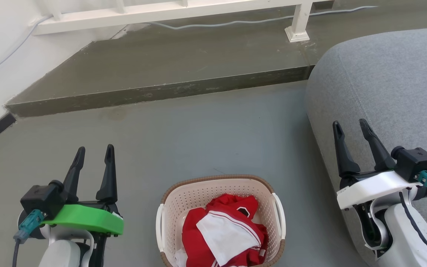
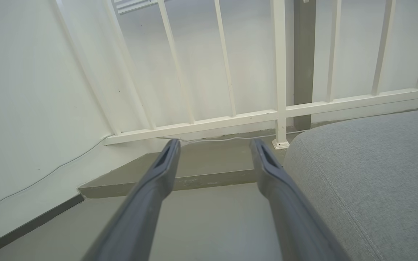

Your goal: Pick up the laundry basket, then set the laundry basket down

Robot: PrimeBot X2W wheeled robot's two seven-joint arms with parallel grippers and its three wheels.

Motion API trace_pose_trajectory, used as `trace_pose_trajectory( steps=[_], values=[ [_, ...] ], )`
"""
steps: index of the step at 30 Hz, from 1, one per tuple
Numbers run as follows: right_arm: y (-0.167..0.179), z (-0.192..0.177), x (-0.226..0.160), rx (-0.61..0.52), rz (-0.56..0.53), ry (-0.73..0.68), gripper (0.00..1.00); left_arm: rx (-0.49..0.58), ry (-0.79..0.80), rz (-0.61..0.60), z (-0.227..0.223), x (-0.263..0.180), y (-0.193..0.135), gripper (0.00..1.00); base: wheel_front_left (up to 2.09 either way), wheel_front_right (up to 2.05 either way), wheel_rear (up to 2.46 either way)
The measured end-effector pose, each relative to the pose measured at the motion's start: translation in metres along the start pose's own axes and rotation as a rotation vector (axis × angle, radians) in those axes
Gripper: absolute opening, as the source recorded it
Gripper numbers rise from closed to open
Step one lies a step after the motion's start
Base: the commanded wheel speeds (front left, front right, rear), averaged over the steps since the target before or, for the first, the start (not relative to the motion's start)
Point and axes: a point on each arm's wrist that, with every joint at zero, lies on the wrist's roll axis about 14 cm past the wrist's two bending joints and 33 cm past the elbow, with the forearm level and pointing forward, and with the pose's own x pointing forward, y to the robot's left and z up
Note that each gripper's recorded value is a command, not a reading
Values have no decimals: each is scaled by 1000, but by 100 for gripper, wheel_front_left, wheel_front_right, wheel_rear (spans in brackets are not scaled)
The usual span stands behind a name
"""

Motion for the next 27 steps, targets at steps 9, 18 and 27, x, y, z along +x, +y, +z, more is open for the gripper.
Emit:
trace_pose_trajectory(
  steps=[9,18,27],
  values=[
    [-2,-17,-9,11,-13,51,0,-10,44,10,-14,-4,1,0,0,0,0],
    [-3,-36,-21,79,-46,111,0,-70,91,50,-29,-14,7,0,0,0,0],
    [-11,-36,-20,222,-95,118,0,-186,97,102,-28,-17,17,0,0,0,0]
  ],
)
